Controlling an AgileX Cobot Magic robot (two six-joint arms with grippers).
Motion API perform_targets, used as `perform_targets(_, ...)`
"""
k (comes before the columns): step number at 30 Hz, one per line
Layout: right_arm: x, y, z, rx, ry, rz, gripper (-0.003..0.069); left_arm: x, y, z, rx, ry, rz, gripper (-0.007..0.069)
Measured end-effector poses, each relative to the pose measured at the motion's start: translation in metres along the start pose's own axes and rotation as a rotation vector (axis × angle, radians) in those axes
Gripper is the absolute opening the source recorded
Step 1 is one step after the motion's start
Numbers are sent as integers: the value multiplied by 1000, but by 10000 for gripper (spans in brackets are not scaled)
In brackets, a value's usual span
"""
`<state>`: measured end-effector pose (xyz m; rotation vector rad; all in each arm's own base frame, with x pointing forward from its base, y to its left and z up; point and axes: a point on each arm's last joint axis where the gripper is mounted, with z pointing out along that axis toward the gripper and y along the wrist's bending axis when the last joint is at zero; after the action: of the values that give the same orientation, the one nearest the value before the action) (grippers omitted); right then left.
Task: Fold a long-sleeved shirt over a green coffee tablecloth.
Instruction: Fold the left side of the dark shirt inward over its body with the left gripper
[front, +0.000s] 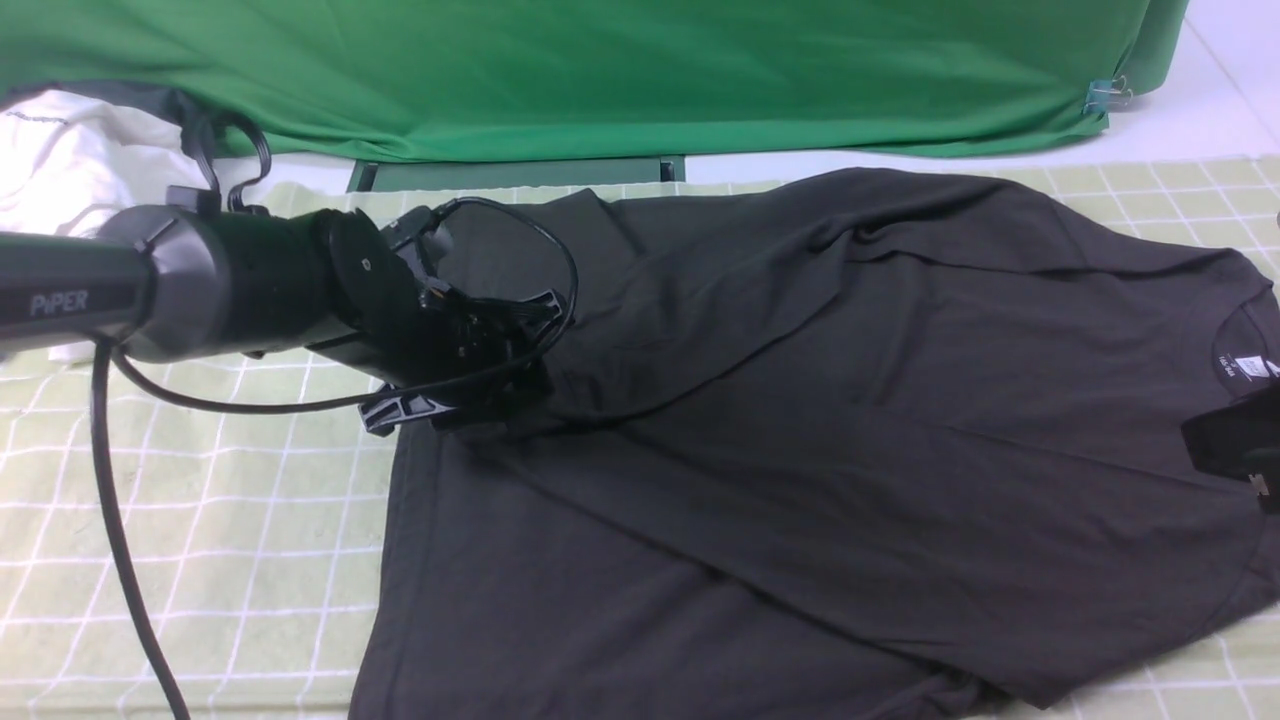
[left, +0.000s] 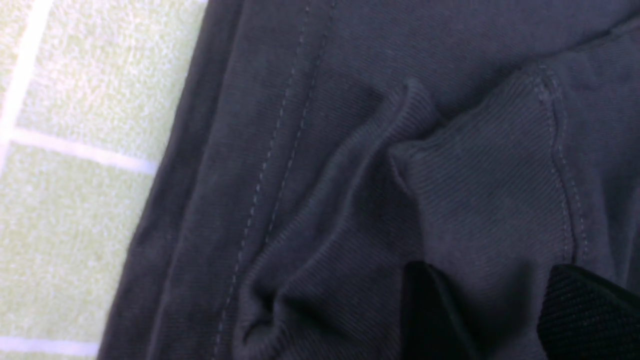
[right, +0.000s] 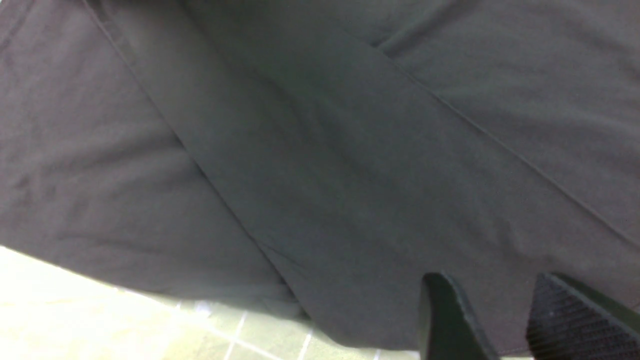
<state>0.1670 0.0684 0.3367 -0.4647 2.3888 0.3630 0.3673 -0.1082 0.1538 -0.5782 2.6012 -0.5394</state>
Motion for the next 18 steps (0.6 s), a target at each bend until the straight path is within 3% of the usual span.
perform_targets(2,0,0,0,0,-2,0,245,0,0,1,0,-1,-2,283)
perform_targets(6,-1,0,0,1,-8,0,245,1,1,5,3,4,-35,158)
perform_targets(7,-1,0,0,2,-9,0,245,1,1,5,6,5,-42,92)
perform_targets(10,-1,0,0,2,-10,0,245,-1,-2,-2,18,-5,-22,36)
perform_targets(18,-1,0,0,2,-10,0,245,-7,-19,-47,87,-55,24,32)
